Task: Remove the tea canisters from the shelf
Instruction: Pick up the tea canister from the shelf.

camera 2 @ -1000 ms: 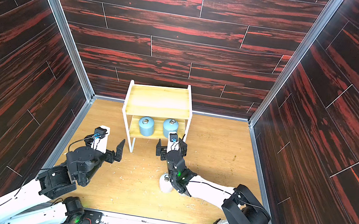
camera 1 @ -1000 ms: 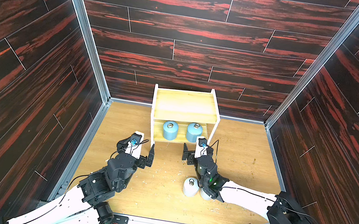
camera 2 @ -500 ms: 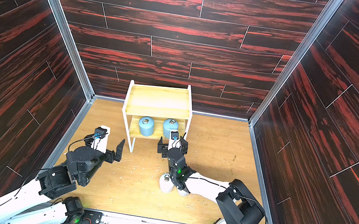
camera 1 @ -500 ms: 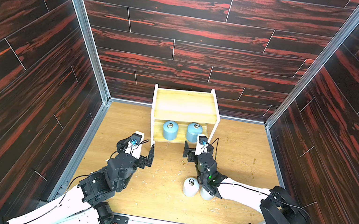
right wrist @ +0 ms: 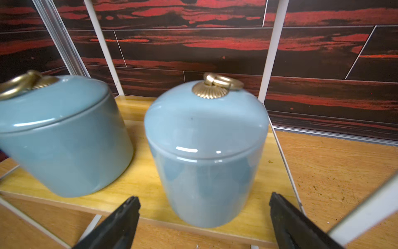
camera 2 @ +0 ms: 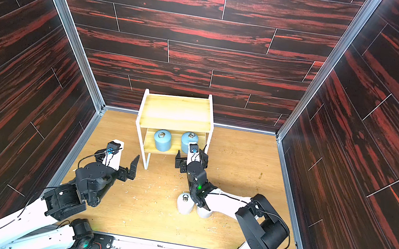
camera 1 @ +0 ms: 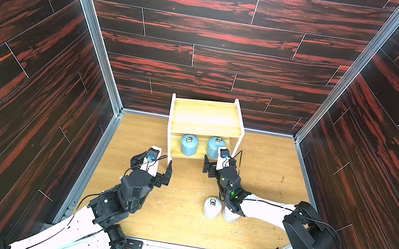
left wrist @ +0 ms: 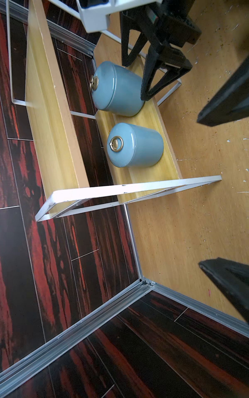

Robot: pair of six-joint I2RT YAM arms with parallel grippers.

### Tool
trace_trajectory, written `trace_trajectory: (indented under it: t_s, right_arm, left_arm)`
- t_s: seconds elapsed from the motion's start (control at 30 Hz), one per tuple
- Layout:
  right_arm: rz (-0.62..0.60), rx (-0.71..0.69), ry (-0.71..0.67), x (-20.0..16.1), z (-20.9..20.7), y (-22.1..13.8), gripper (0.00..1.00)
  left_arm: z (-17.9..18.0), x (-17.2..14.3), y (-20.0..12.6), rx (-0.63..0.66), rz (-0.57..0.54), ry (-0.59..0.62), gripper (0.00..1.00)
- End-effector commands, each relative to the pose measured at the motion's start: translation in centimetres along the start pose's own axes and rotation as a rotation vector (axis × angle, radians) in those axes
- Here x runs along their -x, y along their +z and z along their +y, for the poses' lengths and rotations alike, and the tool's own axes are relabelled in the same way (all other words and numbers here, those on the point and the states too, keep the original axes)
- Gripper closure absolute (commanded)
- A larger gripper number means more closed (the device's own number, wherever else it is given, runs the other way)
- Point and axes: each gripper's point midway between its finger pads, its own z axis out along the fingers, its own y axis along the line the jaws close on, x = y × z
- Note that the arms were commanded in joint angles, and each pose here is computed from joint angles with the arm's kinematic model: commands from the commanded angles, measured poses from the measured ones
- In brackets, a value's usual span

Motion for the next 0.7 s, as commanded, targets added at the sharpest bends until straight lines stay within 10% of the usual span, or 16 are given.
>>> trace_trajectory:
  t_s: [0.0,0.67]
  right_arm:
    - [-0.047,0.01,0.021,1.6,0.3,0.8,0.02]
    - [-0.063,0.029,0.009,1.4,0.3,2.5,0.02]
  left_arm:
    - [0.3,-0.2,0.2,0.017,0.003,0.011,0.0]
    - [0.0,-0.2,0.6,0.013,0.011,0.026,0.0]
